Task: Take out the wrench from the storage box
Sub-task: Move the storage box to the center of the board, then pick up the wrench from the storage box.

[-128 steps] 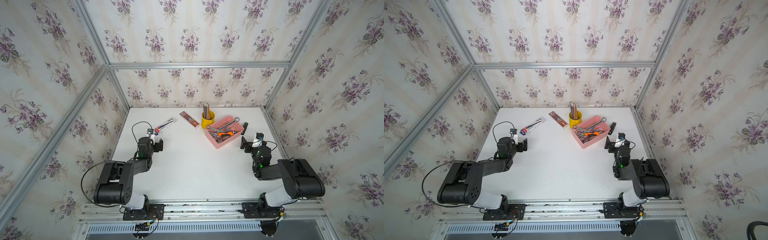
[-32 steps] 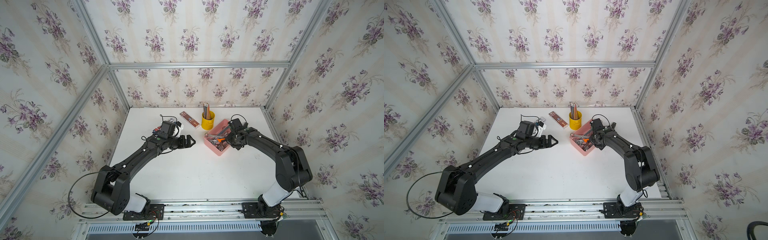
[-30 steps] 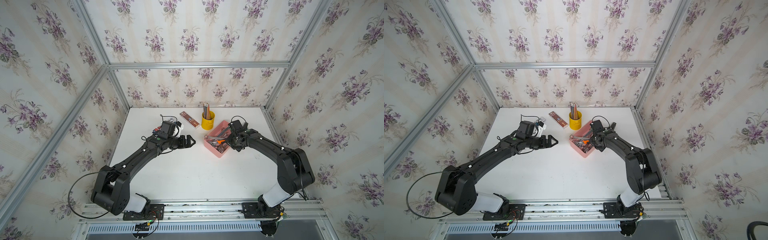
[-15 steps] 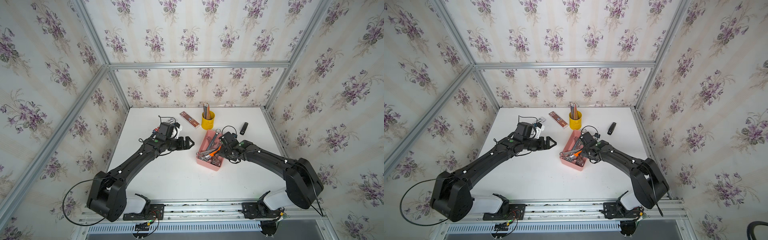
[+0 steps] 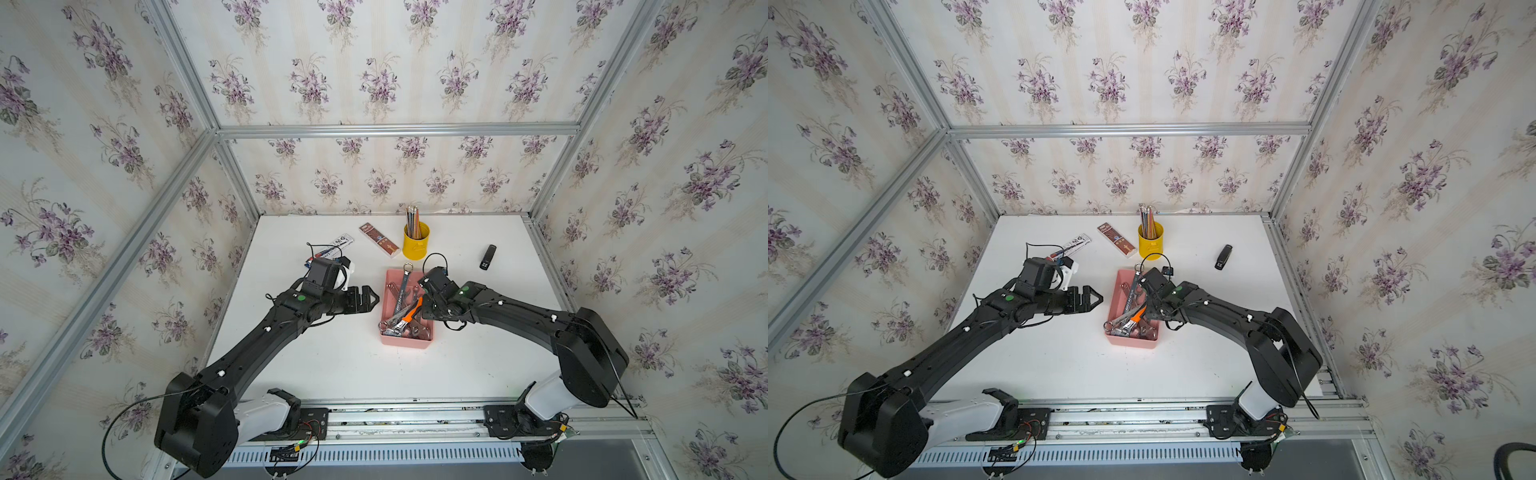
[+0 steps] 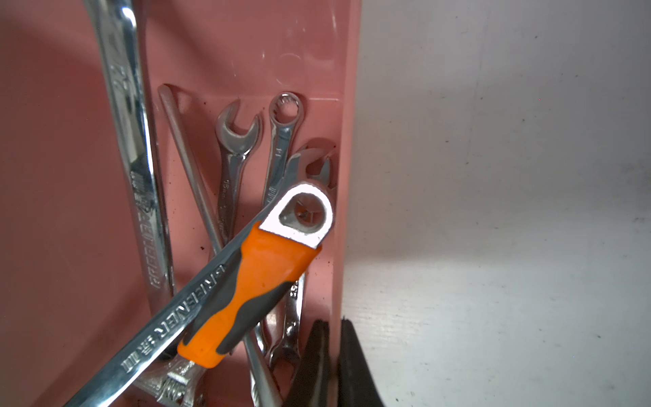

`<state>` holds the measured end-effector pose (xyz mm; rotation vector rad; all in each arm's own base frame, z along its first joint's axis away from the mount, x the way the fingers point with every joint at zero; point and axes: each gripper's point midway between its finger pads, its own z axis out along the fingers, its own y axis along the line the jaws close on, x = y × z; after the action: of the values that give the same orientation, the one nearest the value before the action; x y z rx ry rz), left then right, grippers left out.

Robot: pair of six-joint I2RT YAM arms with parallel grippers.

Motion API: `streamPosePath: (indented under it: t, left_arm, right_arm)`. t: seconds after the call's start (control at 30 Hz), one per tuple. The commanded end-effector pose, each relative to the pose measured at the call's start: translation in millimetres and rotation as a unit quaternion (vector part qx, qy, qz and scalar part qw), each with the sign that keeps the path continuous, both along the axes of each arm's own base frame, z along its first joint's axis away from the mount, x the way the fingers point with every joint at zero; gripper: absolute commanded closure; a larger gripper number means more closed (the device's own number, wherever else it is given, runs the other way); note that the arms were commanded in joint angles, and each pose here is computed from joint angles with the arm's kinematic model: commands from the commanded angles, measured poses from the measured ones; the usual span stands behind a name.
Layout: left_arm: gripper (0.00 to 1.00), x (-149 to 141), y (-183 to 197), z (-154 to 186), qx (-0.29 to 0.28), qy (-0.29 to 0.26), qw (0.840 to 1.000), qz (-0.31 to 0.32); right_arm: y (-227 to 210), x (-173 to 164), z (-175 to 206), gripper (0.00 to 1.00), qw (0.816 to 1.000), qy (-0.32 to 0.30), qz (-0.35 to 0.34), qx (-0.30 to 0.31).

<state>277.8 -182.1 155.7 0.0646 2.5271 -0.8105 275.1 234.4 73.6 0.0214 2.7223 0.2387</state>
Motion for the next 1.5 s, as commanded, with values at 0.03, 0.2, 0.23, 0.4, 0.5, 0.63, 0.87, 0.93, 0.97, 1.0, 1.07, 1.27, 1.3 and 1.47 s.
streamPosePath:
  t: [0.03, 0.2, 0.23, 0.4, 0.5, 0.63, 0.87, 0.93, 0.97, 1.0, 1.07, 1.27, 1.3, 1.47]
  left_arm:
    - [0.01, -2, 9, -1, 0.018, -0.008, 1.0, 0.012]
    - [0.01, -2, 11, 0, 0.023, -0.013, 1.0, 0.015]
    - [0.01, -2, 11, 1, 0.025, -0.014, 1.0, 0.013]
    - [0.01, 1, 15, 0, 0.041, -0.018, 0.999, 0.018]
    - [0.01, 3, 15, 1, 0.041, -0.021, 0.999, 0.018]
    - [0.01, 5, 15, 4, 0.044, -0.024, 0.999, 0.015]
    - [0.01, 10, 13, 10, 0.048, -0.031, 0.998, 0.007]
    - [0.01, 10, 13, 10, 0.05, -0.032, 0.998, 0.005]
    - [0.01, 11, 12, 11, 0.052, -0.033, 0.998, 0.005]
    - [0.01, 13, 12, 10, 0.053, -0.033, 0.998, 0.003]
    - [0.01, 14, 11, 10, 0.055, -0.033, 0.998, 0.001]
    - [0.01, 19, 10, 12, 0.063, -0.034, 0.997, -0.006]
    - [0.01, 19, 10, 12, 0.065, -0.035, 0.997, -0.007]
    - [0.01, 19, 11, 12, 0.068, -0.037, 0.997, -0.009]
  right_arm:
    - [12, -10, -5, 0.9, 0.999, 0.023, 0.048, 0.009]
    - [17, -3, -4, 0.89, 0.998, 0.015, 0.055, 0.009]
    - [17, -2, -4, 0.88, 0.999, 0.015, 0.051, 0.006]
    - [26, -1, 1, 0.81, 0.999, 0.023, 0.029, 0.033]
    - [21, 3, 4, 0.77, 0.999, 0.015, 0.018, 0.023]
    - [15, 5, 16, 0.73, 1.0, 0.002, 0.012, 0.014]
    - [3, 5, 46, 0.65, 1.0, -0.024, 0.011, 0.006]
    - [2, 3, 53, 0.62, 1.0, -0.026, 0.005, 0.016]
    - [5, 2, 59, 0.61, 0.999, -0.025, 0.001, 0.03]
    - [9, 1, 63, 0.6, 0.999, -0.024, -0.002, 0.045]
    - [18, 1, 71, 0.59, 0.997, -0.019, -0.012, 0.077]
    - [31, 9, 69, 0.54, 0.992, 0.002, -0.069, 0.108]
    - [33, 10, 67, 0.53, 0.99, 0.007, -0.081, 0.112]
    - [42, 13, 60, 0.52, 0.988, 0.015, -0.101, 0.115]
